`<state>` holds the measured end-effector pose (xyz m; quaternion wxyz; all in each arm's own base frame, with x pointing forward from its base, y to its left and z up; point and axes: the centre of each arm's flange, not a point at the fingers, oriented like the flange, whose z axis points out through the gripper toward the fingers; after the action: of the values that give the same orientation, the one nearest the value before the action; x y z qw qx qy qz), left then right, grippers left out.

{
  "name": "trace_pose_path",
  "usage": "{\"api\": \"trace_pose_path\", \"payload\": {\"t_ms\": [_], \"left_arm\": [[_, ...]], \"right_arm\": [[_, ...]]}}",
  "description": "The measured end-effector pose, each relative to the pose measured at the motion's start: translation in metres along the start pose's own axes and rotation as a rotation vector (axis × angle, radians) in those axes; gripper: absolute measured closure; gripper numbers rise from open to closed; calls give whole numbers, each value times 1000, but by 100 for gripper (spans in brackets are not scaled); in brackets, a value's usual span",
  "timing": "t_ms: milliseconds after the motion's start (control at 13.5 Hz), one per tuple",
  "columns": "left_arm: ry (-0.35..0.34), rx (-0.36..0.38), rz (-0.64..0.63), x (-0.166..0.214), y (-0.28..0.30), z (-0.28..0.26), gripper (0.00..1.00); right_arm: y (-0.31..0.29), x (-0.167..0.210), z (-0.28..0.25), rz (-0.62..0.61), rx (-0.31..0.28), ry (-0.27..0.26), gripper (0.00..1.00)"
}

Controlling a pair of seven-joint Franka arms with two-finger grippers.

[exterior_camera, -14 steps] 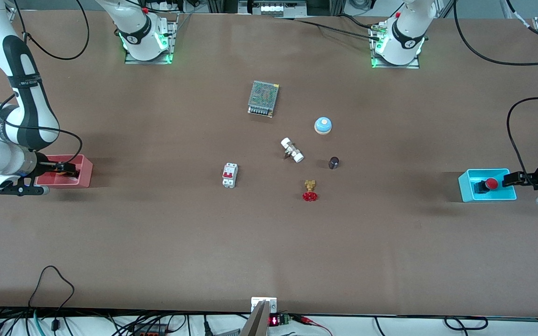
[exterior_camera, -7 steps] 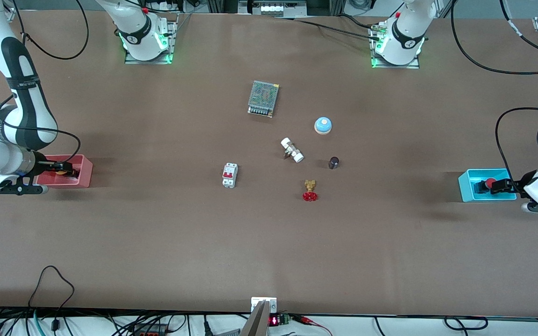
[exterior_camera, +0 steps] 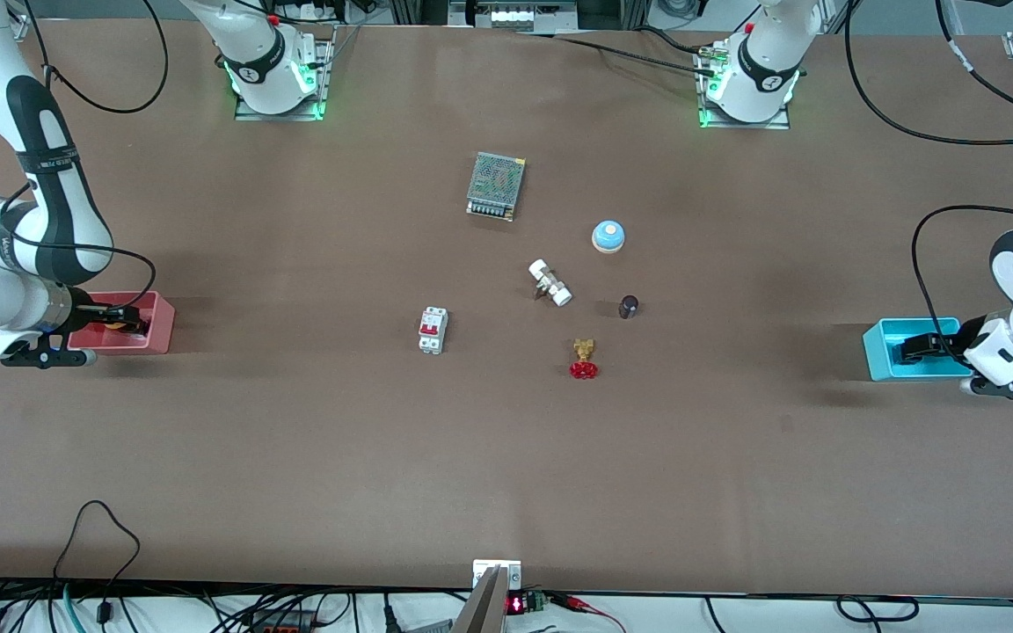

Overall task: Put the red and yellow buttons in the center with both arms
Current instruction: 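Lower both grippers and grasp the yellow and red buttons in the boxes, then carry the yellow button with the right gripper while the left gripper carries the red button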

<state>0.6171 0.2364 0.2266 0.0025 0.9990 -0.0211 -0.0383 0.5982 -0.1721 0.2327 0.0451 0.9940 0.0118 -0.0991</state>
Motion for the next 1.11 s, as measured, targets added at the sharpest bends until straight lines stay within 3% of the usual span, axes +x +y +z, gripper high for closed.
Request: {"api": "trace_pose_path", "payload": {"t_ms": [74, 222, 370, 444, 593, 741, 815, 963, 1111], "left_arm": [[-2, -1, -1, -1, 0, 1, 4], [-12, -5, -3, -3, 0, 7, 12], [-20, -10, -6, -5, -1, 12, 18], [-25, -12, -7, -6, -1, 15, 27], [-27, -14, -9, -7, -2, 19, 30], [-24, -13, -8, -7, -2, 19, 48], [-22, -12, -8, -6, -2, 19, 48], [-18, -12, -7, -5, -1, 18, 60], [-16, -12, -4, -4, 0, 18, 66]], "right_arm": [[0, 0, 0, -9, 0, 0, 41], [0, 0, 0, -14, 0, -1, 46], [0, 0, 0, -15, 0, 0, 59], [0, 0, 0, -16, 0, 0, 59], [-1, 0, 0, -17, 0, 0, 63], [-1, 1, 0, -18, 0, 1, 63], [-2, 2, -2, -19, 0, 4, 63], [-1, 4, -18, -20, -4, 15, 63], [1, 5, -62, -26, -9, 23, 63]]}}
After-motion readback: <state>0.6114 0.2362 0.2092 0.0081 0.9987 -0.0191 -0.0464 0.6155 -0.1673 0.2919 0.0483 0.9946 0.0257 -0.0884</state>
